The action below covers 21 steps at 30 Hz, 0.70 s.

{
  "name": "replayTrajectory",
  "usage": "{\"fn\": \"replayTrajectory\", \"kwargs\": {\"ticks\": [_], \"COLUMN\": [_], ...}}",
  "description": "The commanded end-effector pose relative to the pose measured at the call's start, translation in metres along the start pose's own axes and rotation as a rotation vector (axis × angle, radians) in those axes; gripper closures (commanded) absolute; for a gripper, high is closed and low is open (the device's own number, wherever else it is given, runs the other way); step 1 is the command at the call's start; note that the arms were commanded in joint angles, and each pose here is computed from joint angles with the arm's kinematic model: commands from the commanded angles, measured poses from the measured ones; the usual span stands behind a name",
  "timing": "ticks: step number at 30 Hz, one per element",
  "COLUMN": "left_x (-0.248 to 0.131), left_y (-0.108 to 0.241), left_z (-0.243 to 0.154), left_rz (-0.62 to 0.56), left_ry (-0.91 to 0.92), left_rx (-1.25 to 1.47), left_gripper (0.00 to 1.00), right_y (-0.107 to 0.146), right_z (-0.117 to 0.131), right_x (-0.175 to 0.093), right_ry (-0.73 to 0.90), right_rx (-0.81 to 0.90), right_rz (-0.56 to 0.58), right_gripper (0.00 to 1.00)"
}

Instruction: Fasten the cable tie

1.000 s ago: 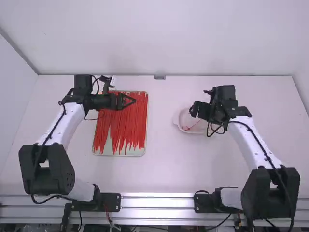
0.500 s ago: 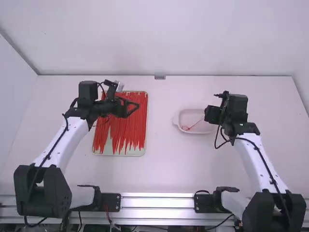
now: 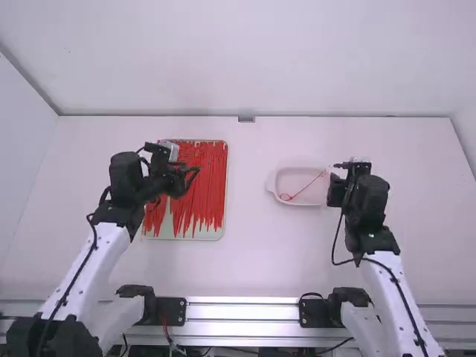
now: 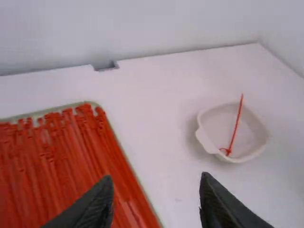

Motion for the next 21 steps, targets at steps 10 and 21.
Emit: {"fn": "replayTrajectory", "kwargs": {"ticks": [10, 21], "left_x": [-0.032, -0.053], "left_y": [0.054, 0.107], "left_z": [0.04, 0.077], "left_rz": [-0.084, -0.142], "left_ry": [-0.3, -0.529], "left_rx": [0.008, 0.007], "left_gripper": [0.8, 1.0], "right_y": [0.066, 0.122], "right_z": [0.016, 0.029], "right_x": [-0.017, -0.019], "right_ry": [0.007, 0.007], "right_rx": [-0.007, -0.007], "right_rz": [0.004, 0.004], "right_gripper": [0.83, 1.0]}}
Point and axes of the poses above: each hand's point on the last joint's axis, 136 mm out from that joint toward the fingers, its own x axis out along the fingers, its own z axis along the line the jaws close on, y = z × x, the point moved 4 cm from there along -x, back along the fingers, and after that the axes turned 14 degrees about -x, right-handed, at the moved point
